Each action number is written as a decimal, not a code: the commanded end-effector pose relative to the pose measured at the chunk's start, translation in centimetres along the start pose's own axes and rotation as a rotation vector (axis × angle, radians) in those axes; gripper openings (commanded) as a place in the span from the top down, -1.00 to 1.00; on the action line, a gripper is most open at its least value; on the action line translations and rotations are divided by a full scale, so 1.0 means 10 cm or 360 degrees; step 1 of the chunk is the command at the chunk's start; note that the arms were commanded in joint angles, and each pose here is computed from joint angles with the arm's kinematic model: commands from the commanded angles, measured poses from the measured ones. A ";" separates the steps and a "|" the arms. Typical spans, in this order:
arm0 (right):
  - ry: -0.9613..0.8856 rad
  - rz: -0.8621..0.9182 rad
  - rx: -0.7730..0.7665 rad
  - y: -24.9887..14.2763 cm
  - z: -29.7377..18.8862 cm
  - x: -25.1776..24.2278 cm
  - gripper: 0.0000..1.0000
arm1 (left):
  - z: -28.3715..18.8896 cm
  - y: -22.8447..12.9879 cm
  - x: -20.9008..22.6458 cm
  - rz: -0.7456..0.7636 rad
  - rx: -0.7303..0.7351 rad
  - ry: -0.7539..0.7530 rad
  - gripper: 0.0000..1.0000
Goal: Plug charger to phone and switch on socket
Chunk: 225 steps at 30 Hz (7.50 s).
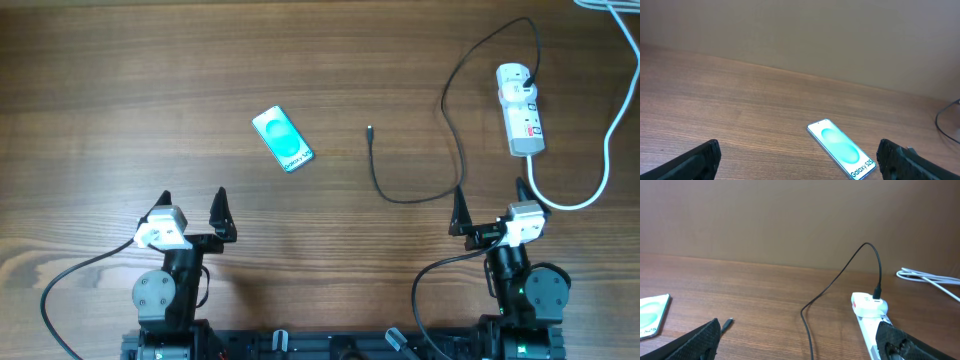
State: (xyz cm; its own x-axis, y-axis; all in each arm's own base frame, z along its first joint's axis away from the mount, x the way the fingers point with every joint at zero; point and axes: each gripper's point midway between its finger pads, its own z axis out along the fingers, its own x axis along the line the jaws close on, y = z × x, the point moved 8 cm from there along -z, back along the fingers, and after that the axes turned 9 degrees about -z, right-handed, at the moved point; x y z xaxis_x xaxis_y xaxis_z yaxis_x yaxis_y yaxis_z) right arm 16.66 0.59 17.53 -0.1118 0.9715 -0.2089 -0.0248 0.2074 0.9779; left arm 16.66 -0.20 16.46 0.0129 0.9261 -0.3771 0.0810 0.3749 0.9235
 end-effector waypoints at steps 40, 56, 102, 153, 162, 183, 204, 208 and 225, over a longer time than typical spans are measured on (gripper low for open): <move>-0.0005 -0.0001 -0.0015 0.01 0.00 0.00 -1.00 | 0.00 -0.02 0.01 0.0030 0.0004 0.0006 -1.00; -0.0005 0.0000 -0.0015 0.01 0.00 0.00 -1.00 | 0.00 -0.02 0.01 0.0031 0.0003 0.0006 -1.00; -0.0005 0.0000 -0.0015 0.01 0.00 0.00 -0.99 | 0.00 -0.02 0.01 0.0031 0.0003 0.0006 -1.00; -0.0005 -0.0001 -0.0015 0.01 0.00 0.00 -1.00 | 0.00 -0.02 0.01 0.0031 0.0003 0.0006 -1.00; -0.0005 0.0000 -0.0015 0.01 0.00 0.00 -0.99 | 0.00 -0.02 0.01 0.0031 0.0003 0.0005 -1.00; -0.0005 0.0000 -0.0015 0.01 0.00 0.00 -0.99 | 0.00 0.08 0.01 0.0037 -0.0100 0.0047 -1.00; -0.0005 -0.0002 -0.0015 0.01 0.00 0.00 -1.00 | 0.27 3.43 -1.44 -0.0330 0.0355 0.0050 -0.99; -0.0005 -0.0001 -0.0015 0.01 0.00 0.00 -0.99 | 1.01 3.09 -1.37 -0.0361 0.0915 0.0280 -0.99; -0.0005 0.0000 -0.0015 0.01 0.00 0.00 -0.99 | 2.78 0.53 -0.96 -0.0443 0.2027 0.0960 -0.76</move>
State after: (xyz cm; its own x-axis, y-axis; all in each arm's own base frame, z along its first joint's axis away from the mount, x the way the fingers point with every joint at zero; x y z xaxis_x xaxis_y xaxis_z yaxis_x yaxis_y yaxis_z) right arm 16.66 0.59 17.52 -0.1120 0.9715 -0.2088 -0.0241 0.2074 0.9780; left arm 44.15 -6.31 26.84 -0.4937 0.8465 -0.1990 0.8467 0.5202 0.1121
